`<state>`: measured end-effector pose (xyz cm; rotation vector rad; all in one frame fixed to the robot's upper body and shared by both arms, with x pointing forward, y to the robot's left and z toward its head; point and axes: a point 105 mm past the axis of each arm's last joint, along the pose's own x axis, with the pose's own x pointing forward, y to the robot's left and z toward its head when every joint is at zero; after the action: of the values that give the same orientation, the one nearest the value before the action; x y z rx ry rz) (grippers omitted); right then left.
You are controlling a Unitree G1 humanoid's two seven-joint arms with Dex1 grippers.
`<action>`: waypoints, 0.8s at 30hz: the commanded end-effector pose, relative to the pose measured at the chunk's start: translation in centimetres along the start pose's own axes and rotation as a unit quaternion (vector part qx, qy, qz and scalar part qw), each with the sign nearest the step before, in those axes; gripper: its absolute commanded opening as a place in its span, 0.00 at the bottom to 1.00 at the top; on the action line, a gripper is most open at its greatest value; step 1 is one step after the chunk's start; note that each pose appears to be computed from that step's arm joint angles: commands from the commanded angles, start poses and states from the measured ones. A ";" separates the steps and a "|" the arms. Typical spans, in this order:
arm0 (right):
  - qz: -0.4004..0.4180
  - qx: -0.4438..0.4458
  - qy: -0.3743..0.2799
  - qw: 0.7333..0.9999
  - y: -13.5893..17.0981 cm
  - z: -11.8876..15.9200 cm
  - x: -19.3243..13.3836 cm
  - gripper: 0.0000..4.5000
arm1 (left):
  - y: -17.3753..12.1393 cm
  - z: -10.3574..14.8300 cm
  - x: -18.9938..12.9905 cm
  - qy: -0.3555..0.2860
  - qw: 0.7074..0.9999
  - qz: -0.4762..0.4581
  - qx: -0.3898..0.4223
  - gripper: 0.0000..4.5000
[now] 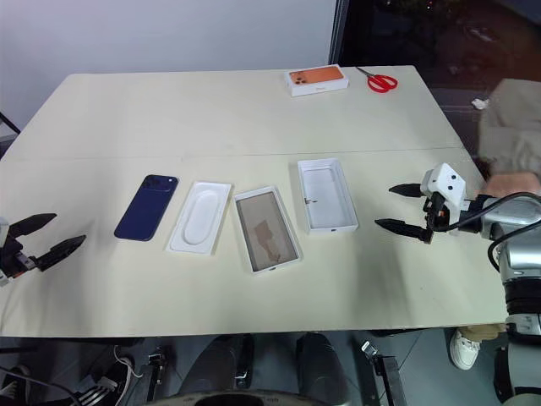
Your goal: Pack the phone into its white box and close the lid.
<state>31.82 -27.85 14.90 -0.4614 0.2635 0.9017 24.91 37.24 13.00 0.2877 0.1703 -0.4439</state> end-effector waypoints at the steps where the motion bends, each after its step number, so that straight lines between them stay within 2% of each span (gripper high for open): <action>1: -0.015 -0.019 -0.008 1.000 -0.8 1.0 -0.5 0.99 | 0.8 1.2 -0.6 -0.020 1.000 0.013 0.017 1.00; 17: -0.015 -0.023 -0.012 1.000 -1.1 1.5 0.1 0.99 | 0.9 0.7 -0.3 -0.025 1.000 0.014 0.009 1.00; 24: -0.003 -0.038 -0.027 0.999 -0.7 2.7 1.0 0.99 | -0.1 1.7 0.9 -0.036 0.998 -0.016 -0.056 1.00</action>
<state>32.72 -27.05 15.15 -0.4648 0.2488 0.9067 25.57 36.76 13.18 0.1827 0.1511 -0.4547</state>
